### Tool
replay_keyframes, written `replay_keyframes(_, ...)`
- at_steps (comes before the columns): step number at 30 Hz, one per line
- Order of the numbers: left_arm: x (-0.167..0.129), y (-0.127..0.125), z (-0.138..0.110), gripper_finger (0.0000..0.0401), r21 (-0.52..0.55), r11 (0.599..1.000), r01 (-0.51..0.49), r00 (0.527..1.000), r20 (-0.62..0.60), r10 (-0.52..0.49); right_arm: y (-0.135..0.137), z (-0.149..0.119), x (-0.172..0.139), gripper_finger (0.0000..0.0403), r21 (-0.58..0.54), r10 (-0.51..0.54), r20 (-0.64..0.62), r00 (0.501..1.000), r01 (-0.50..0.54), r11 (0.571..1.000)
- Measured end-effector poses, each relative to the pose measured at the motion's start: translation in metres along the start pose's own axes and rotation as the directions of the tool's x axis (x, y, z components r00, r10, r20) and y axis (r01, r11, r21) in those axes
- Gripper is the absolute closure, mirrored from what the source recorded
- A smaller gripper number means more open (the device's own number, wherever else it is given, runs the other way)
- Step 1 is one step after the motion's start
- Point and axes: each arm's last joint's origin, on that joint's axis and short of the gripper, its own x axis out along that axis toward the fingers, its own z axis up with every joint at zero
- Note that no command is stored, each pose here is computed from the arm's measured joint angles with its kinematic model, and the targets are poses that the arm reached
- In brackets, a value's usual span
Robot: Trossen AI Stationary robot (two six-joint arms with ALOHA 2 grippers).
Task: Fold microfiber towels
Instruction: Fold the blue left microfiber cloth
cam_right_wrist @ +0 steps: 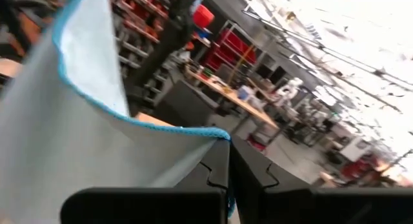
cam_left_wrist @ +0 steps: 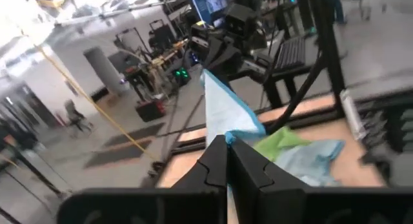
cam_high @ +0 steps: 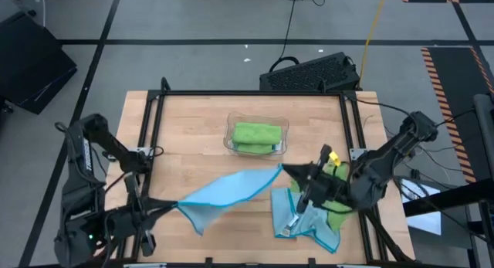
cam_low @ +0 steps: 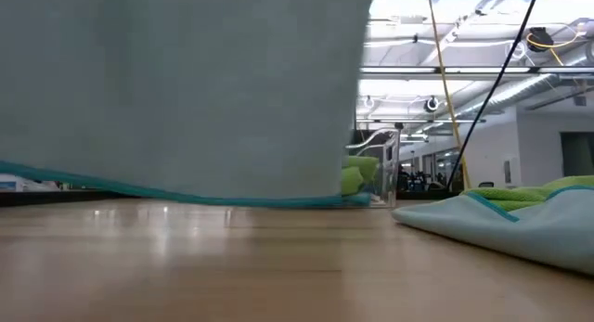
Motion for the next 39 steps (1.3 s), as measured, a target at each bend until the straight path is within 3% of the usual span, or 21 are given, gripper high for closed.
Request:
replay_keyframes(5, 0.005, -0.031, 0.001, 0.0396, -0.032, 0.999, 0.011, 1.000, 0.015, -0.011, 0.029, 0.003, -0.007, 0.0403, 0.047, 0.080, 0.042, 0.996, -0.082, 0.996)
replay_keyframes(11, -0.003, -0.071, 0.013, 0.0397, -0.046, 0.993, 0.106, 0.990, 0.097, -0.101, 0.057, 0.021, -0.030, 0.0403, 0.115, 0.273, 0.171, 0.947, -0.295, 0.949)
replay_keyframes(14, -0.012, -0.075, 0.019, 0.0398, -0.025, 0.997, 0.079, 0.992, 0.101, -0.076, 0.058, 0.034, -0.038, 0.0403, 0.115, 0.281, 0.197, 0.939, -0.307, 0.945)
replay_keyframes(17, -0.020, -0.070, 0.019, 0.0398, 0.016, 0.998, -0.055, 0.997, 0.046, 0.054, 0.056, 0.034, -0.035, 0.0403, 0.044, 0.190, 0.136, 0.972, -0.198, 0.979)
replay_keyframes(20, -0.023, -0.060, 0.011, 0.0398, 0.130, 0.990, -0.063, 0.997, 0.043, 0.057, 0.050, 0.024, -0.015, 0.0403, -0.025, 0.073, 0.037, 0.997, -0.072, 0.997)
replay_keyframes(22, -0.022, -0.054, 0.003, 0.0398, 0.107, 0.992, -0.070, 0.997, 0.040, 0.066, 0.048, 0.012, 0.004, 0.0403, -0.058, 0.046, -0.011, 0.999, -0.046, 0.997)
replay_keyframes(27, -0.001, -0.031, -0.033, 0.0399, 0.104, 0.988, -0.112, 0.994, 0.005, 0.112, 0.041, -0.026, 0.053, 0.0403, -0.082, 0.077, -0.099, 0.992, -0.085, 0.993)
replay_keyframes(30, 0.014, -0.012, -0.054, 0.0399, 0.038, 0.995, -0.088, 0.994, -0.068, 0.090, 0.033, -0.045, 0.076, 0.0403, -0.043, 0.102, -0.128, 0.987, -0.108, 0.993)
replay_keyframes(33, 0.026, 0.005, -0.071, 0.0399, -0.017, 0.997, -0.073, 0.982, -0.175, 0.069, 0.029, -0.062, 0.090, 0.0403, -0.013, 0.135, -0.149, 0.980, -0.138, 0.990)
replay_keyframes(39, 0.042, 0.029, -0.110, 0.0397, -0.024, 0.990, -0.140, 0.929, -0.349, 0.123, 0.028, -0.099, 0.108, 0.0403, 0.044, 0.209, -0.191, 0.959, -0.205, 0.978)
